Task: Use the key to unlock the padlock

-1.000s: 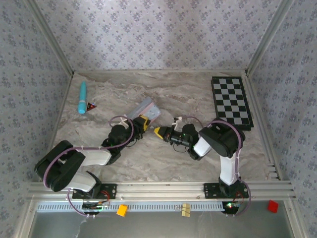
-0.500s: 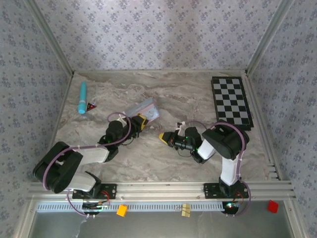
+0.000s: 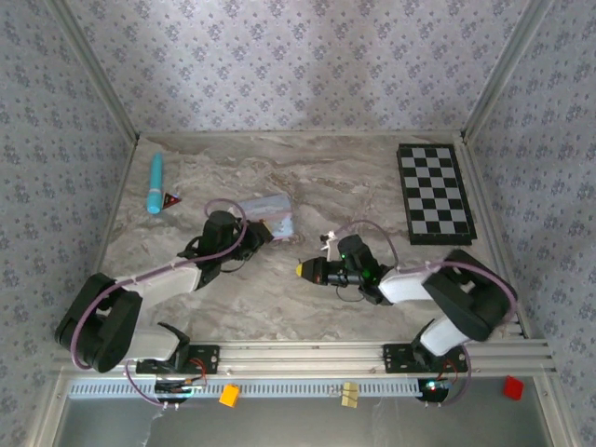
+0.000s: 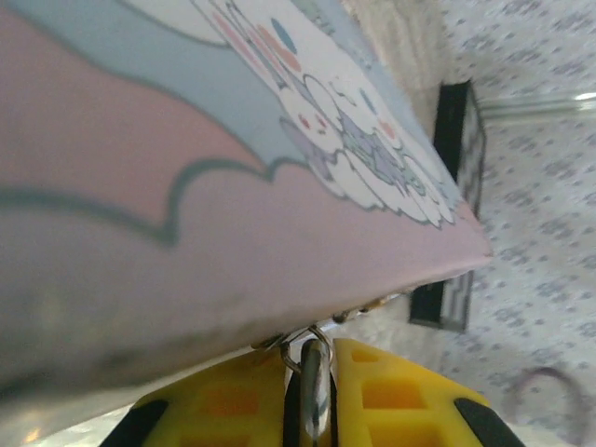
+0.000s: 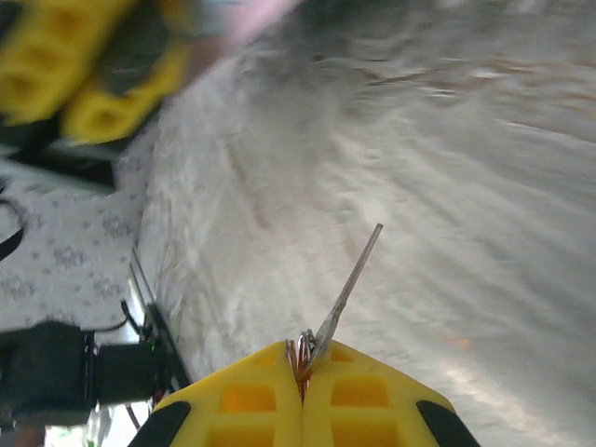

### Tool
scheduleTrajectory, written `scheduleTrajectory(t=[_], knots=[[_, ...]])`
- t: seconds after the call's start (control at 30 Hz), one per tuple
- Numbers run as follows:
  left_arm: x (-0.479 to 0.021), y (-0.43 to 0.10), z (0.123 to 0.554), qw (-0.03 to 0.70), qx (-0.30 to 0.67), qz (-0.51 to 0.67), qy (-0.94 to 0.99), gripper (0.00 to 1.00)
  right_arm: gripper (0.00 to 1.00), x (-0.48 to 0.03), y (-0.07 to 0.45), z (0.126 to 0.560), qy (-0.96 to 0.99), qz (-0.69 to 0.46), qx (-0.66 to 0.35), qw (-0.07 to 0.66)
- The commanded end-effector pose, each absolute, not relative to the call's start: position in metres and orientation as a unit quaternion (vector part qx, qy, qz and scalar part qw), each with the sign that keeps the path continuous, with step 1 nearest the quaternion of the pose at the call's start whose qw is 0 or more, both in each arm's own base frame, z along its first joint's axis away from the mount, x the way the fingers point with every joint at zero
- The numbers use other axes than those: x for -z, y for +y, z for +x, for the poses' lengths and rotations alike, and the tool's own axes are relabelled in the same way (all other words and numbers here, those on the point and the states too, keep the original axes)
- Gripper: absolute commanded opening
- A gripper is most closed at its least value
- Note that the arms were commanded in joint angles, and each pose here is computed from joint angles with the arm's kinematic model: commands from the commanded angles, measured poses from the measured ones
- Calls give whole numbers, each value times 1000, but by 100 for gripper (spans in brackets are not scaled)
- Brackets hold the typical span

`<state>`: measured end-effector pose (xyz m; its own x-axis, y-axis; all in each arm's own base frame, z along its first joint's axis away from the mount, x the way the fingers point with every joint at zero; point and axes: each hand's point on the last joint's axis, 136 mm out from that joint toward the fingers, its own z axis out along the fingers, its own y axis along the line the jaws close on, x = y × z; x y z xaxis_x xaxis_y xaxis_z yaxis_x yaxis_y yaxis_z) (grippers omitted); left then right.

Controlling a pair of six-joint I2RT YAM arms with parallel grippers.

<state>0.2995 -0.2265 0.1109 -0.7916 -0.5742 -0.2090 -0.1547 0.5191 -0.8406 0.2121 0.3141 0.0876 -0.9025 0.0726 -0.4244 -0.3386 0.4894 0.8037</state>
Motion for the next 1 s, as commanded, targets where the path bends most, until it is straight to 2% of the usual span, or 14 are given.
scheduleTrajectory(t=[0.0, 0.23, 0.53, 0.63, 0.73, 0.9, 0.97], knots=[[-97, -222, 291, 240, 398, -160, 871, 0, 0, -79, 300, 193, 851, -195, -426, 237], [-54, -212, 271, 197, 353, -147, 903, 0, 0, -117, 310, 155, 776, -331, -458, 281], [-29, -205, 258, 172, 318, -129, 923, 15, 0, -139, 314, 137, 728, -413, -435, 331], [-27, -204, 255, 168, 317, -122, 925, 26, 0, -145, 313, 136, 712, -421, -432, 360], [-36, -202, 251, 181, 323, -108, 923, 46, 0, -150, 313, 137, 705, -426, -434, 365], [-84, -190, 244, 263, 334, -62, 903, 69, 0, -151, 311, 137, 701, -433, -432, 367], [-110, -187, 238, 305, 349, -32, 885, 75, 0, -153, 311, 137, 698, -435, -435, 367]])
